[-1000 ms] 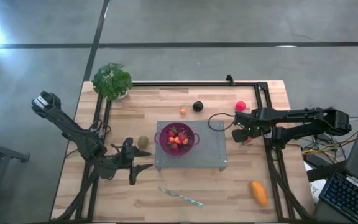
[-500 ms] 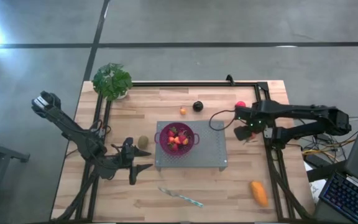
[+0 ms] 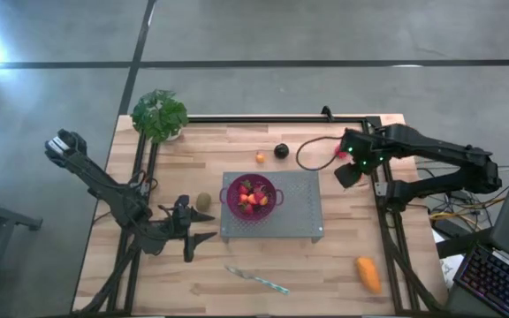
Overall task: Pick & Place Fruit
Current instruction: Put the tangerine into the purple strainer bowl
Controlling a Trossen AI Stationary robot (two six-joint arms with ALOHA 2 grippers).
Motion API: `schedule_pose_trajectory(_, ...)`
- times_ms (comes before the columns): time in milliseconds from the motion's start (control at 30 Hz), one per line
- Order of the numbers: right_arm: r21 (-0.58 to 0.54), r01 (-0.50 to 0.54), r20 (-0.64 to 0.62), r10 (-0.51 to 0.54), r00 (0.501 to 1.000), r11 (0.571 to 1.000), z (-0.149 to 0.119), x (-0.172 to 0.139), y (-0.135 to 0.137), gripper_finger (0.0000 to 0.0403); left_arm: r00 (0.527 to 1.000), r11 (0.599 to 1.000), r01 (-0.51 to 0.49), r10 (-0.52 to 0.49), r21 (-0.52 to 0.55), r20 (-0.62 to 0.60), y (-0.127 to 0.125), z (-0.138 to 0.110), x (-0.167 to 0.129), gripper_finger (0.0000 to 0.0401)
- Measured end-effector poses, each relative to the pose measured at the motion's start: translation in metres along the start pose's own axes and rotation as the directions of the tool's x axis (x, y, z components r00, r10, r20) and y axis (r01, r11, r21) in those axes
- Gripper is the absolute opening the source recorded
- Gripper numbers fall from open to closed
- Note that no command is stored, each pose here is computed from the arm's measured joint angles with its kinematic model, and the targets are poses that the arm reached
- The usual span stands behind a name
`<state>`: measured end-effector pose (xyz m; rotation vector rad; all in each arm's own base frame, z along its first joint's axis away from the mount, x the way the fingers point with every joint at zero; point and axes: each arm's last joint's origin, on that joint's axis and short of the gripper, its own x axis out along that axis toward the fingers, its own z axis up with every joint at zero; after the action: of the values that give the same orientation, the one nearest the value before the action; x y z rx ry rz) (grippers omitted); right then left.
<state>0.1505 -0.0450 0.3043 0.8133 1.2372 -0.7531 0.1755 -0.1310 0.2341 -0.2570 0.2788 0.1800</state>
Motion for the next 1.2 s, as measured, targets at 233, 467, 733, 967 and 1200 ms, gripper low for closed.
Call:
schedule_pose_trajectory(233,-0.124,-0.146,0.182,0.167,0.969,0.982,-0.002,-0.044,0.009,0.0125,1.000,0.999,-0.012,0.012,-0.043,0.006,0.001,0.001,0.001,0.0227)
schedule_pose_trajectory(467,-0.384,-0.342,0.353,0.478,0.804,0.858,-0.007,-0.077,0.033,0.0133,1.000,0.994,-0.007,0.009,-0.109,0.020,0.000,0.004,0.001,0.0227)
schedule_pose_trajectory(733,-0.688,-0.436,0.314,0.779,0.543,0.580,-0.018,-0.090,0.079,0.0129,0.984,0.989,0.047,-0.069,0.137,0.162,-0.016,0.018,0.008,0.0227)
schedule_pose_trajectory(967,-0.797,-0.427,0.207,0.858,0.471,0.427,-0.035,-0.086,0.117,0.0132,0.962,0.939,-0.024,-0.071,0.342,0.262,-0.040,0.034,0.030,0.0227)
schedule_pose_trajectory(1200,-0.853,-0.416,0.127,0.899,0.419,0.315,-0.052,-0.080,0.147,0.0134,0.957,0.920,-0.107,-0.008,0.377,0.291,-0.064,0.056,0.065,0.0227)
